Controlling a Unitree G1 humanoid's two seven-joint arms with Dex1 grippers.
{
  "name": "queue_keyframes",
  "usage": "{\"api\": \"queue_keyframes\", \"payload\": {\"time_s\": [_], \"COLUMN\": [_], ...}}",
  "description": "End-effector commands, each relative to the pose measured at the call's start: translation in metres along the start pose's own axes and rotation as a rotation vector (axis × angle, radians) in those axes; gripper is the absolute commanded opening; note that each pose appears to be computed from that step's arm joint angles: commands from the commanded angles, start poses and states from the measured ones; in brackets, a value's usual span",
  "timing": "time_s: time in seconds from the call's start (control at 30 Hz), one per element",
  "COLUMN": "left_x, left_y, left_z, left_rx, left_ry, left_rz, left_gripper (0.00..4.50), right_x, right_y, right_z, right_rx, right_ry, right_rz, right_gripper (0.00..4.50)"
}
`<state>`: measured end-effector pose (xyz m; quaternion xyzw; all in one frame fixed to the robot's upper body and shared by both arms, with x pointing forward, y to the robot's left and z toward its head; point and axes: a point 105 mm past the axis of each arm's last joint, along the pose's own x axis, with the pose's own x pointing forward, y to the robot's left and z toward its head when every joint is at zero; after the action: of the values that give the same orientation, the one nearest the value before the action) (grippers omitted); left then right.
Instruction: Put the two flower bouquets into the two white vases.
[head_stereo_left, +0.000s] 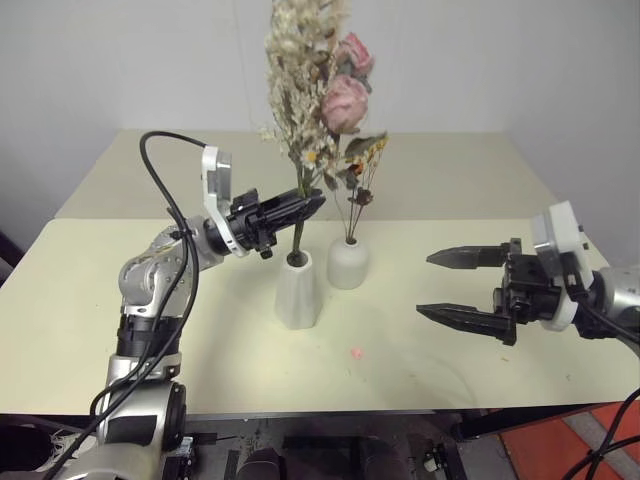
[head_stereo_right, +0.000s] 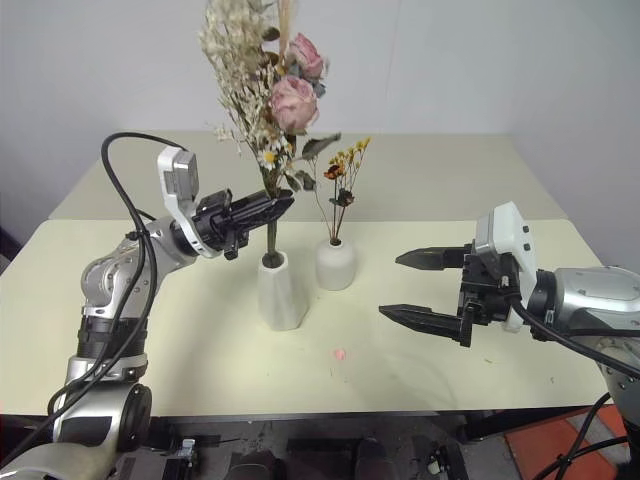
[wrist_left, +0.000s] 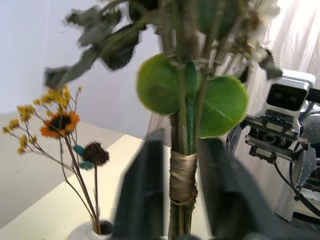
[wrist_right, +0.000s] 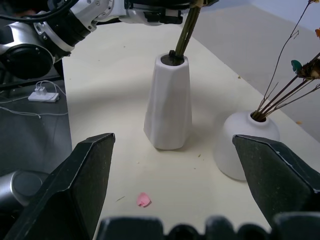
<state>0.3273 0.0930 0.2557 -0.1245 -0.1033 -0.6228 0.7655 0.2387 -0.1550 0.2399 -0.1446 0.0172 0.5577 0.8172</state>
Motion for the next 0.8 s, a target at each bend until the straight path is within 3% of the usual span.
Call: {"api": "queue_keyframes", "payload": {"time_s": [0.03,0.27,0.57,0.8], "left_x": [0.002,-0.014,-0.063,-0.111], "left_y": [-0.010,-0.014,-0.021,-0.028], "left_z": [0.005,0.007,0.013,0.013], "left_rx": [0.021,0.007,0.057,0.282], "left_ry": [0.006,0.005,0.093,0.381], "left_rz": [-0.024,0.025,0.195,0.241], "left_gripper": [2.33,4.48,4.48,4.48], "right_x": [-0.003,-0.003,-0.006,-0.029], "right_y": [0.000,0.000,-0.002,-0.007], "right_z": [0.010,0.010,0.004,-0.017], "right_rx": [-0.046,-0.047,-0.032,0.047], "right_ry": [-0.015,-0.018,0.008,0.090], "right_rz": [-0.008,-0.006,-0.011,-0.051], "right_gripper": [4.50,4.50,4.50,4.50]}}
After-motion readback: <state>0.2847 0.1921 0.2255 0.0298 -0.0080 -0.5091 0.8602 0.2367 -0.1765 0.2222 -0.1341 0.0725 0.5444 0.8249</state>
